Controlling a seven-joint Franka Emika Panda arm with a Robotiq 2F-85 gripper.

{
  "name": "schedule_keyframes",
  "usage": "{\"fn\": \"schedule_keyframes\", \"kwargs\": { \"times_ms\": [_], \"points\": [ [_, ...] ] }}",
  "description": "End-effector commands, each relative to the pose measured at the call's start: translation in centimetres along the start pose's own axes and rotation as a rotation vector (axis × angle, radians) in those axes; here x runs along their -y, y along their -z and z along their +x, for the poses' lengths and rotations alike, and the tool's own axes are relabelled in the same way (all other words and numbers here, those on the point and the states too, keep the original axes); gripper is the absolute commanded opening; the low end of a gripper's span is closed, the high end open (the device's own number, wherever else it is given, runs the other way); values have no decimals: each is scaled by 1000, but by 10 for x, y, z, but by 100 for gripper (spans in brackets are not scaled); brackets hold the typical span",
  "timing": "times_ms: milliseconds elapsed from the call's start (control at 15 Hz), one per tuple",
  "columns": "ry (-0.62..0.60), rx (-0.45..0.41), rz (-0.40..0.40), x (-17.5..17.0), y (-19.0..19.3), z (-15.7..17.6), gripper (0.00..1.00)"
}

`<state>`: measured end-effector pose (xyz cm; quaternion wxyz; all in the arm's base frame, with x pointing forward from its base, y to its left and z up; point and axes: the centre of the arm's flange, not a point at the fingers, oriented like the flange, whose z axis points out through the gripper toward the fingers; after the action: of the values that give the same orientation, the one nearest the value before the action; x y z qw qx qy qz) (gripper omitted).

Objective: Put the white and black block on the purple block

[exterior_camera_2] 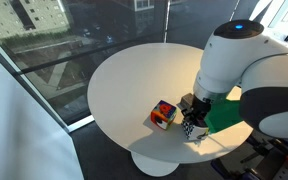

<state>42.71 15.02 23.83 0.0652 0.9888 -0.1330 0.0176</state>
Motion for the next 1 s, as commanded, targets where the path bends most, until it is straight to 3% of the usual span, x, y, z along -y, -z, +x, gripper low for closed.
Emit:
{"fn": "schedule_keyframes", "kwargs": {
  "times_ms": [0,333,933],
  "points": [
    [-8,3,-7,-6,16,11,15],
    [-8,10,15,-12,33,20,6],
    [-39,-34,40,-40,74,40,7]
  ]
}}
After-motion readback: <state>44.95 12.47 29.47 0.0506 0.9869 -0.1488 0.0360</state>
